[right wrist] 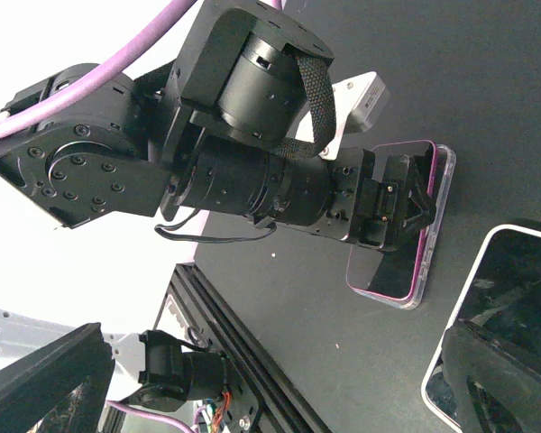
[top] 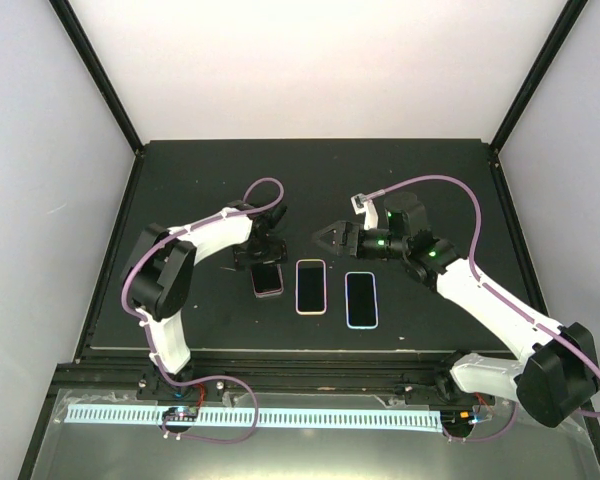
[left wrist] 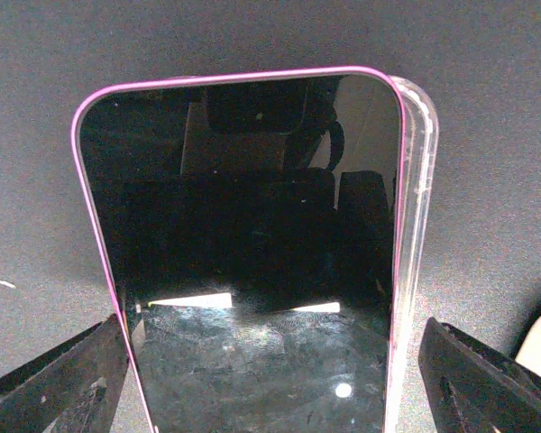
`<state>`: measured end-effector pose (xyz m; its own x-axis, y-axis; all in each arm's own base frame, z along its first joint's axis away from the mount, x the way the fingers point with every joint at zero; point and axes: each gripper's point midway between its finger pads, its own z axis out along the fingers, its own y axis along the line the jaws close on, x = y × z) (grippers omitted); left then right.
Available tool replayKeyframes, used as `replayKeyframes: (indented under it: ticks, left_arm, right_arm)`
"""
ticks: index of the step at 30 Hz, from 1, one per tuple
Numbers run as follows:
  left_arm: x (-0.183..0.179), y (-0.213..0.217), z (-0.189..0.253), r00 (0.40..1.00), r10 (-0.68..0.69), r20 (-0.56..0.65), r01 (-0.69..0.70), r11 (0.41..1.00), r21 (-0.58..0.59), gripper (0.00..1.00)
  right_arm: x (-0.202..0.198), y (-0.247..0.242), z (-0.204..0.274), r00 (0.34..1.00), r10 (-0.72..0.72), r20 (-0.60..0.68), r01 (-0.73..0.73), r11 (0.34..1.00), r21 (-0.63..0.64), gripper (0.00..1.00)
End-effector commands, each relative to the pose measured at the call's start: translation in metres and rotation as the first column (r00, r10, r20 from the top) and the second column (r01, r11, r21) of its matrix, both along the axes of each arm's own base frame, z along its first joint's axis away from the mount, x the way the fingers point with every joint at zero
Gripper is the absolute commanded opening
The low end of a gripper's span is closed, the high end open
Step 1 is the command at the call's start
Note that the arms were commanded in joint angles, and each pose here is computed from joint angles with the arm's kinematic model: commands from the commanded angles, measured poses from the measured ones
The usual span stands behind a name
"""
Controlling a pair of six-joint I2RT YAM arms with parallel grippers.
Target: Put the phone into the phone case
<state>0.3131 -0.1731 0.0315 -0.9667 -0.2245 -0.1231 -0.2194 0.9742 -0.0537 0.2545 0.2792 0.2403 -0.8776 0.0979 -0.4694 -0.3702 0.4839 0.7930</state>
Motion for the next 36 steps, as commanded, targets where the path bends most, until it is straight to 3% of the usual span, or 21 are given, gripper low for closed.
replayKeyframes:
  ticks: [1, 11, 19, 22, 29, 36]
  left_arm:
    - [0.006, -0.006, 0.018, 0.999, -0.026, 0.04, 0.027, 1.0, -0.006, 0.9]
    - [0.006, 0.021, 0.038, 0.989, -0.052, 0.135, 0.043, 0.997, 0.069, 0.88]
    - [0.006, 0.033, 0.04, 0.965, -0.084, 0.247, 0.083, 0.996, 0.013, 0.8]
    - [0.01, 0.037, 0.042, 0.951, -0.05, 0.304, 0.077, 0.994, -0.077, 0.78]
    - [0.024, 0.042, 0.028, 0.952, 0.033, 0.304, 0.067, 0.947, -0.314, 0.67]
    - [0.04, 0.045, 0.028, 0.943, 0.028, 0.33, 0.084, 0.944, -0.318, 0.6]
  right_arm:
    - [0.001, -0.004, -0.003, 1.0, -0.014, 0.01, 0.014, 1.0, -0.006, 1.0]
    - [0.003, -0.004, -0.021, 0.999, -0.023, -0.031, 0.022, 0.999, -0.036, 1.0]
    - [0.011, 0.008, -0.054, 0.994, -0.001, -0.11, -0.004, 0.999, -0.04, 1.0]
    - [0.017, 0.01, -0.066, 0.993, -0.014, -0.121, 0.006, 0.998, -0.064, 0.91]
    - [0.041, 0.019, -0.108, 0.986, -0.05, -0.156, 0.028, 0.989, -0.144, 0.61]
    - [0.057, 0.046, -0.13, 0.987, -0.035, -0.155, 0.0, 0.975, -0.221, 0.45]
